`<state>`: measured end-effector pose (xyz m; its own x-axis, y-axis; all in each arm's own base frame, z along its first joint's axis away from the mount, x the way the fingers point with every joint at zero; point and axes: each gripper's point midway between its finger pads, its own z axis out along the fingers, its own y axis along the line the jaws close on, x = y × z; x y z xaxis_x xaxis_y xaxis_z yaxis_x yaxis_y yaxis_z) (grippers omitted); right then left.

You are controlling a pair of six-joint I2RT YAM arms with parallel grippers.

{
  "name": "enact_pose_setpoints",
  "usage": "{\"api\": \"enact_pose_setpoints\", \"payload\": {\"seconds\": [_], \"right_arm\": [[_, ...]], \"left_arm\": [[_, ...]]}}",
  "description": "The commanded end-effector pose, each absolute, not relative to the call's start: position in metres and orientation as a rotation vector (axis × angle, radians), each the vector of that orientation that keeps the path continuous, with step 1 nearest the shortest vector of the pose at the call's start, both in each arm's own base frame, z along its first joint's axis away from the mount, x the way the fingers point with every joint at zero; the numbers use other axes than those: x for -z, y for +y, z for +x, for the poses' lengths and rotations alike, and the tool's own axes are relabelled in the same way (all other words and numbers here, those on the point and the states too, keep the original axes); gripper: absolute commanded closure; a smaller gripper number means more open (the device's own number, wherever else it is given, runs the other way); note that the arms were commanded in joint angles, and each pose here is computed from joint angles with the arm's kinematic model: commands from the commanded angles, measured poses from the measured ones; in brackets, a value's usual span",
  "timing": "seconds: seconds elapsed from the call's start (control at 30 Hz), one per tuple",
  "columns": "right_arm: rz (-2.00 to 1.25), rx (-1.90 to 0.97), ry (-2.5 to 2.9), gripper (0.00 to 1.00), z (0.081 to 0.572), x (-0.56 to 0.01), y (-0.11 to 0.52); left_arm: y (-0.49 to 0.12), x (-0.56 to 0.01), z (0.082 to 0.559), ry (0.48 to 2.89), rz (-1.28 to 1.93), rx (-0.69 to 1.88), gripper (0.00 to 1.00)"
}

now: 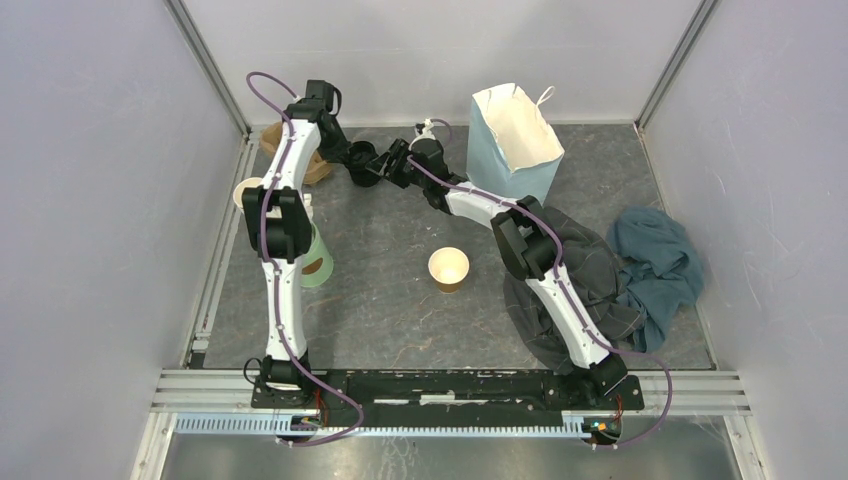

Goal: Pack the takeout coffee

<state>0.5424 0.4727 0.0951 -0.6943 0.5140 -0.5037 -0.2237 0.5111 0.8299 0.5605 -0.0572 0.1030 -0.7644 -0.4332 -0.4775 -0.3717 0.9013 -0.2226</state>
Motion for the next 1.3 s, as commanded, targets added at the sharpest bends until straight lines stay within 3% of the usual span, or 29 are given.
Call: {"api": "enact_pose_setpoints", "payload": {"seconds": [0.0, 1.27], "right_arm": [[0.256, -1.251, 1.926, 0.44, 0.557, -0.111, 0.471], [0.224, -1.131, 1.98, 0.47, 0.559, -0.109, 0.458]], "left_arm": [[-0.064, -0.149, 0.569, 2.43, -0.582, 0.241, 0.98], [-0.079, -0.151, 0.566, 2.446, -0.591, 0.341, 0.98]]}}
